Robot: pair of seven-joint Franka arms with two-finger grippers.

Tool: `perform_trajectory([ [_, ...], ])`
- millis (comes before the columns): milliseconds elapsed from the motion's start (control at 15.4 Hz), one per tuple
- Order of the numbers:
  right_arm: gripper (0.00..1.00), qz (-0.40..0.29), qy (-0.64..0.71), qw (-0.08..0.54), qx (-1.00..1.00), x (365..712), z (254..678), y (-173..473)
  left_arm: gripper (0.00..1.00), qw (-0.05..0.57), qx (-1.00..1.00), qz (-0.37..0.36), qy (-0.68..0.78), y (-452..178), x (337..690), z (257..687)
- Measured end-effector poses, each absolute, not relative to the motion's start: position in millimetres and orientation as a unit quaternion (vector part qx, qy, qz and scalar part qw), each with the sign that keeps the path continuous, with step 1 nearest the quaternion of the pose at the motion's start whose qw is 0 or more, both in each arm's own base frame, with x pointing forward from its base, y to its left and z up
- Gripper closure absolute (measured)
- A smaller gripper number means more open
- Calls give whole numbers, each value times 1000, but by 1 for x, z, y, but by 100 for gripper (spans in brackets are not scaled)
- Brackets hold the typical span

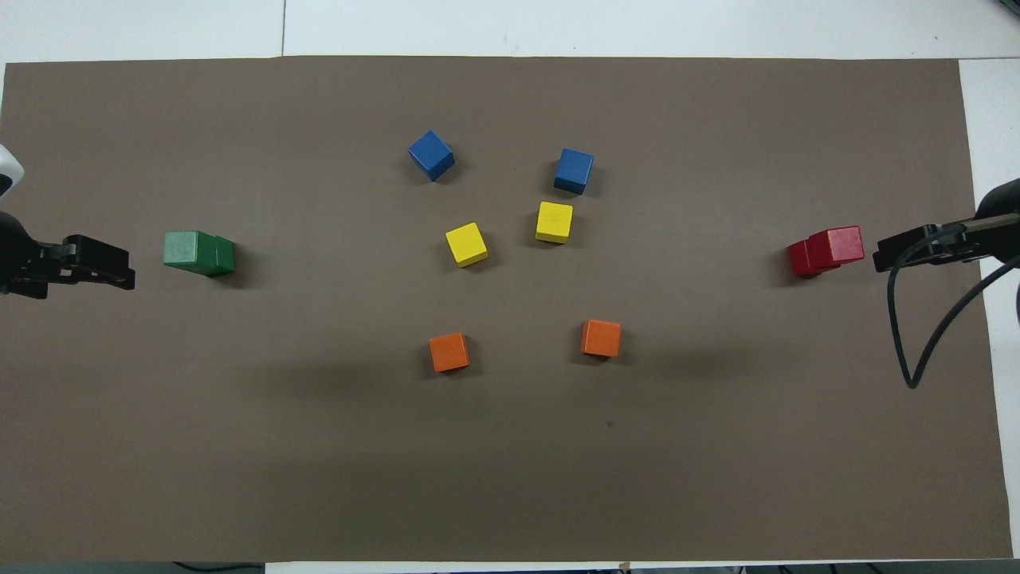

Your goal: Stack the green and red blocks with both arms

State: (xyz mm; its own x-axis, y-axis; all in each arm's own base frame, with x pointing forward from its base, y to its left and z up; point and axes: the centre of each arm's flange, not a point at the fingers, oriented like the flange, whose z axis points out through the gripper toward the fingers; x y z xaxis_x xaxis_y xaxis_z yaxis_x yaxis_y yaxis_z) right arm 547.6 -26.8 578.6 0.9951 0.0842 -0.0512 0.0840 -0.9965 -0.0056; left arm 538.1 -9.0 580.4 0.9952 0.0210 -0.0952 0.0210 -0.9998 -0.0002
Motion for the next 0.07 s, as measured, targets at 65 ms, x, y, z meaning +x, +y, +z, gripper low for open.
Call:
perform_trajectory([
  [65, 0, 26, -42, 2, -999, 548, 579, -27, 0, 0, 999, -48, 11, -9, 538, 580],
])
